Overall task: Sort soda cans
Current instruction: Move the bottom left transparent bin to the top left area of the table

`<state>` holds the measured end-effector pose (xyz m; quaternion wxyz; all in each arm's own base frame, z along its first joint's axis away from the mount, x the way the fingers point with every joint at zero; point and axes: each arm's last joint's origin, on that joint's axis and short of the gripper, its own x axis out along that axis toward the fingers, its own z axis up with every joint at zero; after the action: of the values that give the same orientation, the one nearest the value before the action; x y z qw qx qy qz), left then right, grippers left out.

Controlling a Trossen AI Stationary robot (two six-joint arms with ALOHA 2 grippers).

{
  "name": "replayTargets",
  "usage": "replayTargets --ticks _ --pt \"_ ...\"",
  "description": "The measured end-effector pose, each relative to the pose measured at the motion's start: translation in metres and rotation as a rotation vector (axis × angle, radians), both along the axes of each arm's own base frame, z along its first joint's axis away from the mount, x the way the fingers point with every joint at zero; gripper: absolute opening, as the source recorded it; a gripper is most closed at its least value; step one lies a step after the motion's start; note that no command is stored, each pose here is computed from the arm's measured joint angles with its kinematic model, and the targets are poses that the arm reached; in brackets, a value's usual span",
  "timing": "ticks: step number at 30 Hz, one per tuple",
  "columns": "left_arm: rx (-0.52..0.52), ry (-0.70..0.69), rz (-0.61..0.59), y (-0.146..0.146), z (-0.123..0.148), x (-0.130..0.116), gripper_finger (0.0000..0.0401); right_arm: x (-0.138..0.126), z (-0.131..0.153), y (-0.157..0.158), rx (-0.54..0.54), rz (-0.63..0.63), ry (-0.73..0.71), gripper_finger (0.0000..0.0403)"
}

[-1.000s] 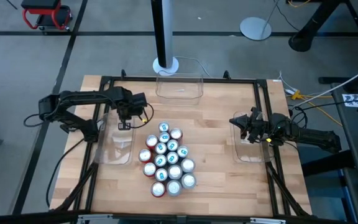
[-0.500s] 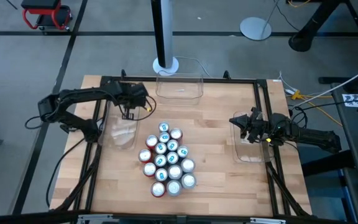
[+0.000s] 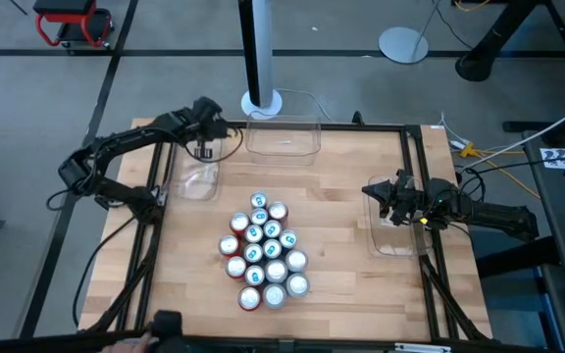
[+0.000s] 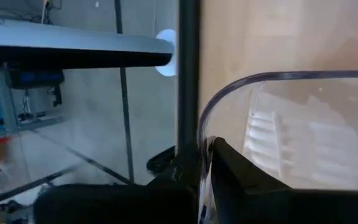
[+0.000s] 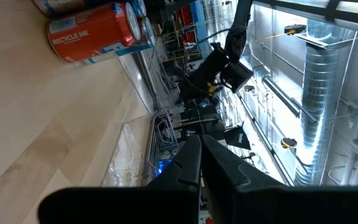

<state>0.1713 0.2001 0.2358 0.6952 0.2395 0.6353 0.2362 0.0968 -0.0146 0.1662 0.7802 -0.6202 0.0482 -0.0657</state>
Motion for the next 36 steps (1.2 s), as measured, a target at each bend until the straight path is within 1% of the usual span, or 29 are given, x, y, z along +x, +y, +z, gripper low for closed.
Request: replayTargets --ticks 4,8,12,14,17,19,23,26,28,30,31,33,36 --pt "0.007 -0.048 0.054 0.011 0.001 -0.009 0.0013 0.000 0.000 0.000 0.000 -0.001 0.000 0.0014" --pt "-0.001 -0.049 0.045 0.011 -0.001 -0.007 0.0013 0.000 0.001 0.000 -0.003 -0.006 -0.013 0.0014" --pt "-0.056 -0.014 0.042 0.013 -0.015 0.000 0.0013 0.000 0.003 0.000 -0.006 -0.009 -0.029 0.0014" --pt "-0.062 0.015 0.056 0.015 -0.023 0.004 0.0013 0.000 0.003 0.000 -0.010 -0.009 -0.025 0.0014" --pt "-0.030 0.068 0.100 0.020 -0.033 0.008 0.0013 0.000 0.002 0.000 -0.012 -0.008 -0.023 0.0014" --pt "-0.015 0.071 0.123 0.023 -0.036 0.010 0.0014 0.000 0.002 0.000 -0.017 -0.009 -0.022 0.0014" --pt "0.001 0.069 0.114 0.022 -0.039 0.016 0.0014 0.000 0.002 -0.001 -0.030 -0.040 -0.020 0.0014" --pt "0.011 0.039 0.078 0.020 -0.038 0.023 0.0014 0.000 0.002 -0.002 -0.033 -0.063 -0.018 0.0014" --pt "0.020 0.018 0.020 0.020 -0.037 0.028 0.0014 0.000 0.002 -0.002 -0.033 -0.069 -0.018 0.0014" --pt "0.051 0.008 -0.024 0.023 -0.035 0.031 0.0014 0.000 0.002 -0.002 -0.033 -0.069 -0.017 0.0014" --pt "0.070 -0.002 -0.029 0.026 -0.034 0.031 0.0014 0.000 0.002 -0.002 -0.033 -0.068 -0.017 0.0014" --pt "0.104 -0.028 -0.004 0.034 -0.031 0.027 0.0014 0.000 0.002 -0.002 -0.033 -0.068 -0.016 0.0014" --pt "0.110 -0.042 0.048 0.045 -0.031 0.014 0.0014 0.000 0.002 -0.002 -0.033 -0.068 -0.015 0.0014"
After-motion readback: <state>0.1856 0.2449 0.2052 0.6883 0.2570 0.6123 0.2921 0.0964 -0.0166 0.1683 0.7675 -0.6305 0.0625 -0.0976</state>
